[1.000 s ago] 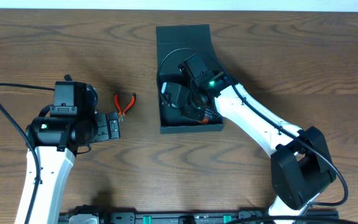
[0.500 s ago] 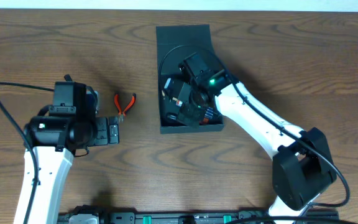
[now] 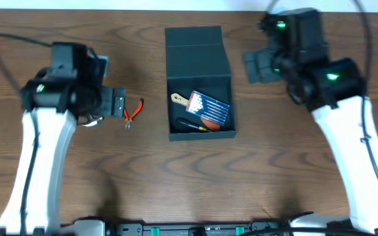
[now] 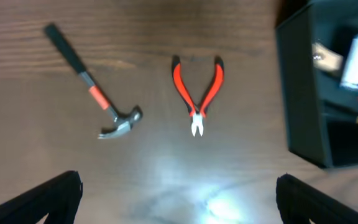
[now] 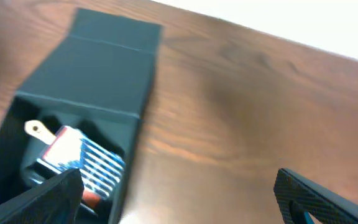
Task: Pack container
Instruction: 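Open the right gripper and lift it out of the box, then move the left gripper over the red pliers and lower it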
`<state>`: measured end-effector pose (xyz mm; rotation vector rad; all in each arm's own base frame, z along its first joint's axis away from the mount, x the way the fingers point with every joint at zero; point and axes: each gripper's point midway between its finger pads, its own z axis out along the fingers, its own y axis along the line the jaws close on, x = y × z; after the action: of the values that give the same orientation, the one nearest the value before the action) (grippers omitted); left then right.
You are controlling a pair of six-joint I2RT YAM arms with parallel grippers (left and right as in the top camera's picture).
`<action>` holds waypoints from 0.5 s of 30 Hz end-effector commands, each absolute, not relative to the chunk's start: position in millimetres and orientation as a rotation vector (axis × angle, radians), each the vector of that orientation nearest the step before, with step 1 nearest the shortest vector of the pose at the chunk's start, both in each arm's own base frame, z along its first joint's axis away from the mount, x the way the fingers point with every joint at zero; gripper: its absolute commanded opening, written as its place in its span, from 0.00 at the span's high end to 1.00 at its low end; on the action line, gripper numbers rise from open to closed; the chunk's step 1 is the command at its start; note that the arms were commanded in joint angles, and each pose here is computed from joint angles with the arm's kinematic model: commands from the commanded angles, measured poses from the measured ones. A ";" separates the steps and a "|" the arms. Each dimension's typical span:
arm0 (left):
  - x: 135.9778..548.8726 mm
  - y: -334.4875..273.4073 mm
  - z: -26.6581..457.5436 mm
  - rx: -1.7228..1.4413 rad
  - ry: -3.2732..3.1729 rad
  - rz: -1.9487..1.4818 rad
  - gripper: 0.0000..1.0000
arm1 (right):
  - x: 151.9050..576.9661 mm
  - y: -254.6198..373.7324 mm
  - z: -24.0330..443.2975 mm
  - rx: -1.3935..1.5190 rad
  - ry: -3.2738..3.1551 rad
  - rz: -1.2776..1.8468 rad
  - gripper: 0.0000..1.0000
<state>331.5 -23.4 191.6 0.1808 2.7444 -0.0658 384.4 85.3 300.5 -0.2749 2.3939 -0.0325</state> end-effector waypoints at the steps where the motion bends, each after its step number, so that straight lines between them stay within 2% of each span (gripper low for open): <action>1: 354.2 -26.0 159.0 0.268 2.791 -0.067 0.02 | 377.5 63.0 289.8 -0.124 2.470 -0.027 0.01; 7: 387.8 -15.3 114.9 0.255 2.822 0.030 0.02 | 355.9 42.4 271.4 -0.086 2.598 -0.070 0.01; 15: 385.6 -12.0 56.4 0.210 2.977 0.035 0.02 | 352.4 40.7 269.4 -0.085 2.615 -0.075 0.01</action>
<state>386.3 -17.0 70.8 0.2348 2.9360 0.0051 352.1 42.5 270.8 -0.1136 2.6085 -0.0817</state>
